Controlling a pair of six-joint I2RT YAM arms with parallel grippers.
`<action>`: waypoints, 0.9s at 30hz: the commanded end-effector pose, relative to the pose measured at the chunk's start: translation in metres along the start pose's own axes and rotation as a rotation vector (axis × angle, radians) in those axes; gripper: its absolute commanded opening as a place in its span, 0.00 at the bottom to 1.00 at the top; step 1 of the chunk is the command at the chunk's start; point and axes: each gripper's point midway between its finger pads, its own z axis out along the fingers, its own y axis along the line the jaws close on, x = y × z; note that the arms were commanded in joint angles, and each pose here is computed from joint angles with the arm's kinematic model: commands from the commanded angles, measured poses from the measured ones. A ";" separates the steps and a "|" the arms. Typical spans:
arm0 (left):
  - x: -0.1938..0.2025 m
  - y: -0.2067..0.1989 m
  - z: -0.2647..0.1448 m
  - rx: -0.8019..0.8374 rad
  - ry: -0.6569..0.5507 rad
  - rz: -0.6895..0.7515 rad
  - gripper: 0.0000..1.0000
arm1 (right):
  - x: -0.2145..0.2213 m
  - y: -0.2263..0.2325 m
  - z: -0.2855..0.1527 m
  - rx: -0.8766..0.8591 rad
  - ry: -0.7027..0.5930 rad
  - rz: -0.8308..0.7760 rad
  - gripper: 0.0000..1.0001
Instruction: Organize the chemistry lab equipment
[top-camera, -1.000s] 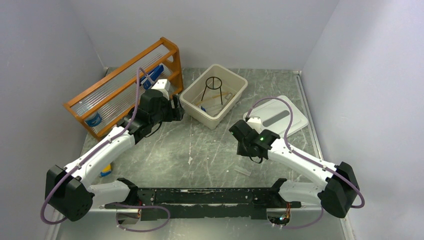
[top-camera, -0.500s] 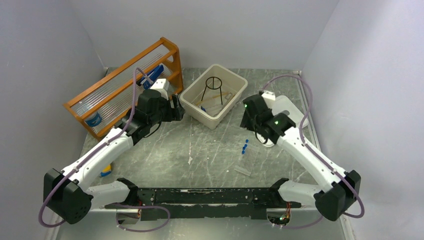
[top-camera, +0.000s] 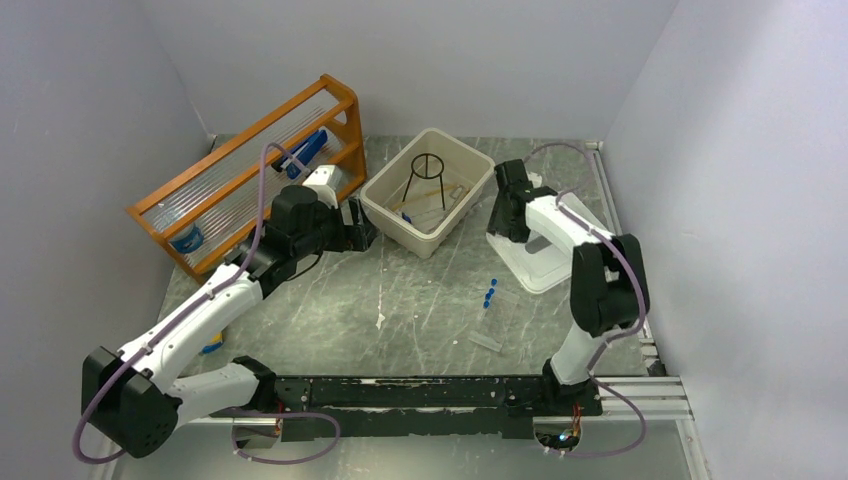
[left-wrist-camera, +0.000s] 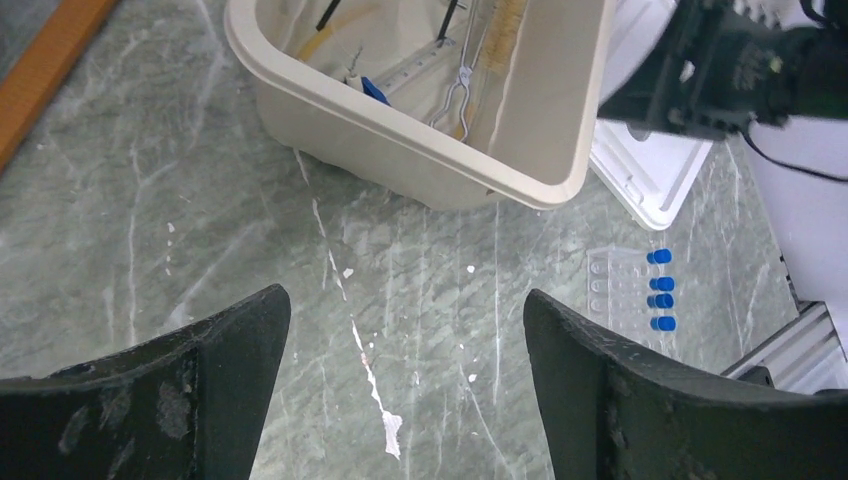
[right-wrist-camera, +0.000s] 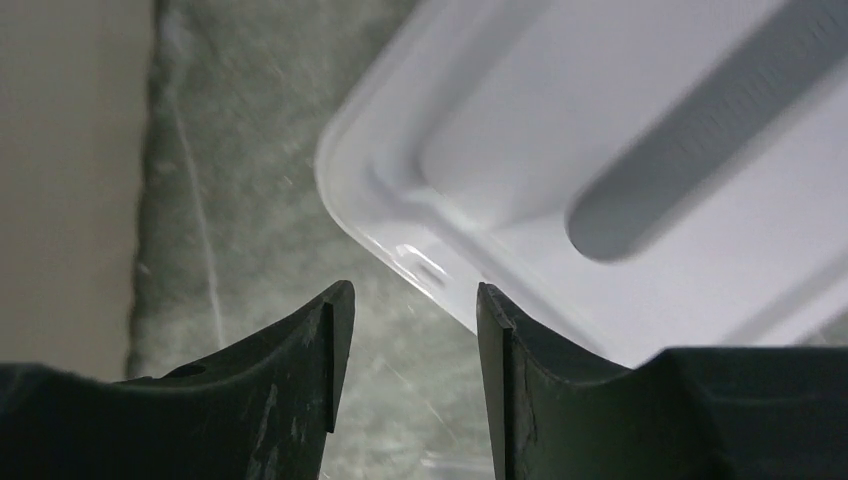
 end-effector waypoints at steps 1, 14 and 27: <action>0.002 -0.010 0.003 0.070 0.015 -0.013 0.89 | -0.045 0.031 0.015 -0.050 -0.082 0.096 0.52; 0.006 -0.011 0.008 0.074 0.035 -0.031 0.86 | -0.048 0.005 0.064 0.218 -0.064 0.260 0.43; 0.011 -0.022 0.015 0.130 0.069 -0.048 0.84 | -0.047 -0.010 0.108 0.284 0.016 0.355 0.39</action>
